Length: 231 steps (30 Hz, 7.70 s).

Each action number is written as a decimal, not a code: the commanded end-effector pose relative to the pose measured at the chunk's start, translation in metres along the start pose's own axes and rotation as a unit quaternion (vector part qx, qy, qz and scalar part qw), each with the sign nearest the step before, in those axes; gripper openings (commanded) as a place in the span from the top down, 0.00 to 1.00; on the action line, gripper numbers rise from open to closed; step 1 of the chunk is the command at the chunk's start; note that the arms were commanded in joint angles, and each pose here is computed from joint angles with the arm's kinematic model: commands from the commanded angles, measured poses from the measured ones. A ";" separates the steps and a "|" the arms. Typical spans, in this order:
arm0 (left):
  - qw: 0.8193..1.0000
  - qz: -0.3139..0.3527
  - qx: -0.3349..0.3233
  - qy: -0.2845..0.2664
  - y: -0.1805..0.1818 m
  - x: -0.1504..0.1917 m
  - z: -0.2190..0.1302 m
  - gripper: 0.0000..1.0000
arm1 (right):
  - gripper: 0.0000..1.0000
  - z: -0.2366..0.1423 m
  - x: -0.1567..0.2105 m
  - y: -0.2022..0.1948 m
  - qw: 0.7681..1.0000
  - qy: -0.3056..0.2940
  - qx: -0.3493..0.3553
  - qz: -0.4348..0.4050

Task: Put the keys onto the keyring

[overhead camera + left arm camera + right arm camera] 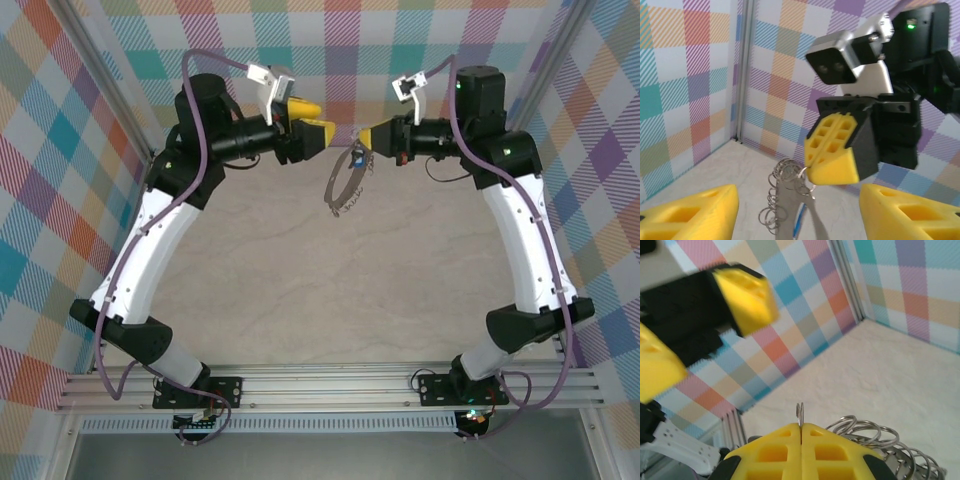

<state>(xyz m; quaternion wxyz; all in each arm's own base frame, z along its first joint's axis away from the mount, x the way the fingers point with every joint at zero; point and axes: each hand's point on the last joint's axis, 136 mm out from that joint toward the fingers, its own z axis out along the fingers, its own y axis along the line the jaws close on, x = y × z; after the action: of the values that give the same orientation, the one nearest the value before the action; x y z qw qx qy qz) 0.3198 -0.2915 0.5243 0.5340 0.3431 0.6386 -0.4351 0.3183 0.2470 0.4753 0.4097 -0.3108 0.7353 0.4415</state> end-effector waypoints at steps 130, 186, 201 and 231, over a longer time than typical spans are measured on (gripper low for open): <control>0.965 -0.170 0.098 -0.172 -0.004 -0.038 0.032 1.00 | 1.00 0.019 -0.045 0.047 0.971 -0.131 -0.195 0.044; 0.960 -0.184 0.098 -0.187 -0.004 -0.039 0.030 1.00 | 0.78 0.003 -0.079 0.025 0.956 -0.215 -0.169 0.110; 0.968 -0.168 0.078 -0.169 -0.004 -0.036 0.029 0.85 | 1.00 0.003 -0.074 0.028 0.971 -0.183 -0.139 0.072; 0.984 -0.111 0.115 -0.077 -0.018 -0.028 0.014 0.62 | 1.00 -0.014 -0.041 0.047 0.981 -0.038 -0.189 0.001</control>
<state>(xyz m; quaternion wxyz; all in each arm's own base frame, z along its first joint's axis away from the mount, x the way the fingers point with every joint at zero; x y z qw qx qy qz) 0.3189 -0.3024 0.5576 0.5075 0.2801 0.5758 -0.5766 0.3041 0.2597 0.5227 0.3623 -0.3420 0.6452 0.5792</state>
